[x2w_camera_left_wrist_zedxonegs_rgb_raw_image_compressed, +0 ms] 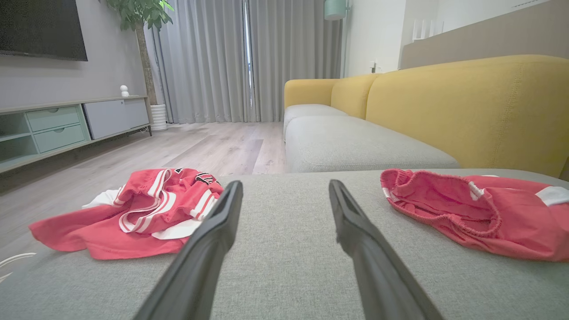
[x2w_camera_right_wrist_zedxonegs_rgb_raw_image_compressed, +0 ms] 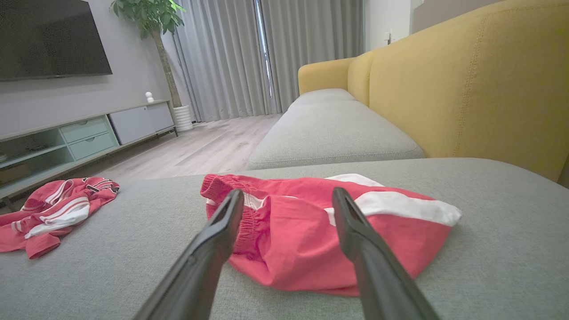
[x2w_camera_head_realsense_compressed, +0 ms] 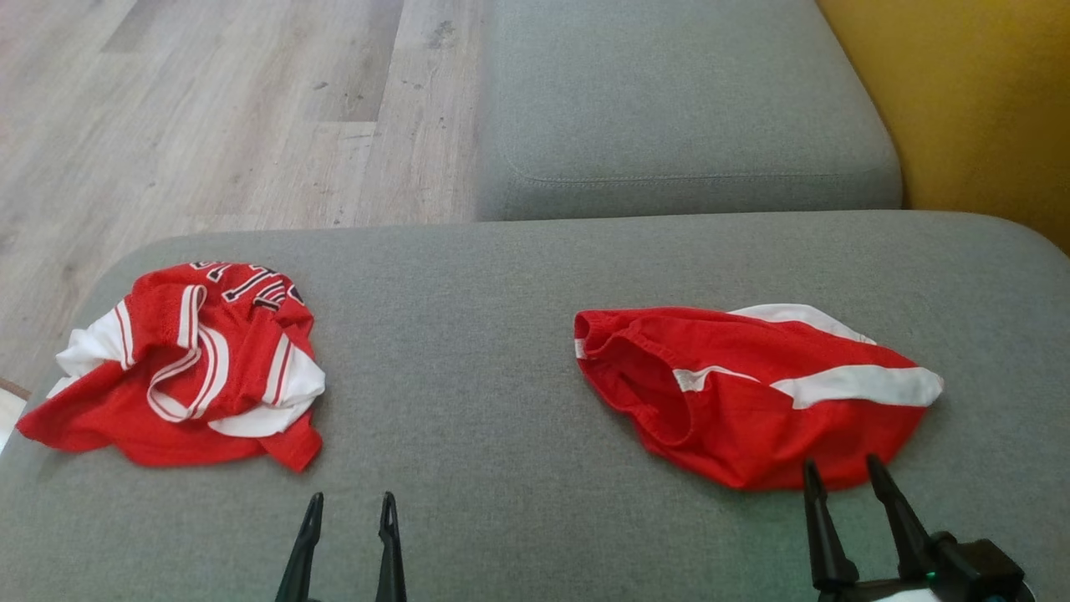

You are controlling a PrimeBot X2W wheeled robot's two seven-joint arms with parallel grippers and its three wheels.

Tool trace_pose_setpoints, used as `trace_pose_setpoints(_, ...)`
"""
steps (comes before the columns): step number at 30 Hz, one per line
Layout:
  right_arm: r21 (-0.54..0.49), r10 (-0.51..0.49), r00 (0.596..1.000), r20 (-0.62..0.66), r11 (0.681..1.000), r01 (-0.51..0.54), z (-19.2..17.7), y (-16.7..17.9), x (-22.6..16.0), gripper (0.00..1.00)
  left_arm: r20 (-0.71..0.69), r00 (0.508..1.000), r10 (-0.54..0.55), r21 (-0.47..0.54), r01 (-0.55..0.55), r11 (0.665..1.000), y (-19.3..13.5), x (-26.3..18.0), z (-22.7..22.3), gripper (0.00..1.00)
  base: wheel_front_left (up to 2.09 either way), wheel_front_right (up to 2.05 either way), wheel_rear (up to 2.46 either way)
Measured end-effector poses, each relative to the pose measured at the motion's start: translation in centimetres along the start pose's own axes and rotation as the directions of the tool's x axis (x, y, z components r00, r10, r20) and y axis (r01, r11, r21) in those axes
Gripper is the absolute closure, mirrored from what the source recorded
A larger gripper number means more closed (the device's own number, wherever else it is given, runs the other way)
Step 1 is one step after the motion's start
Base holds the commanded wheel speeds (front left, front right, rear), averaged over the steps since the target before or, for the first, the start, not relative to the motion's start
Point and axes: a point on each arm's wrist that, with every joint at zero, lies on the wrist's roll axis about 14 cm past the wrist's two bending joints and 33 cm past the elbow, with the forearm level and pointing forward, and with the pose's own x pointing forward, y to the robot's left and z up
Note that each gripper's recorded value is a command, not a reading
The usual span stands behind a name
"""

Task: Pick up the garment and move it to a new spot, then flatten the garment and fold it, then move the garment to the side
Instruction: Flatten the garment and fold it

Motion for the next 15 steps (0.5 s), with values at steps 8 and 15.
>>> trace_pose_setpoints(8,0.008,-0.039,0.999,-0.005,0.999,0.039,-0.3,-0.9,-0.8,0.0,-0.003,0.998,-0.065,-0.036,0.065,0.997,-1.6,0.9,0.2,0.0,0.0,0.0,0.0)
trace_pose_setpoints(15,0.001,-0.107,0.994,-0.017,0.994,0.107,-0.7,-2.5,-2.0,0.0,-0.007,0.973,-0.229,-0.084,0.227,0.97,-6.1,2.5,0.2,0.0,0.0,0.0,0.0)
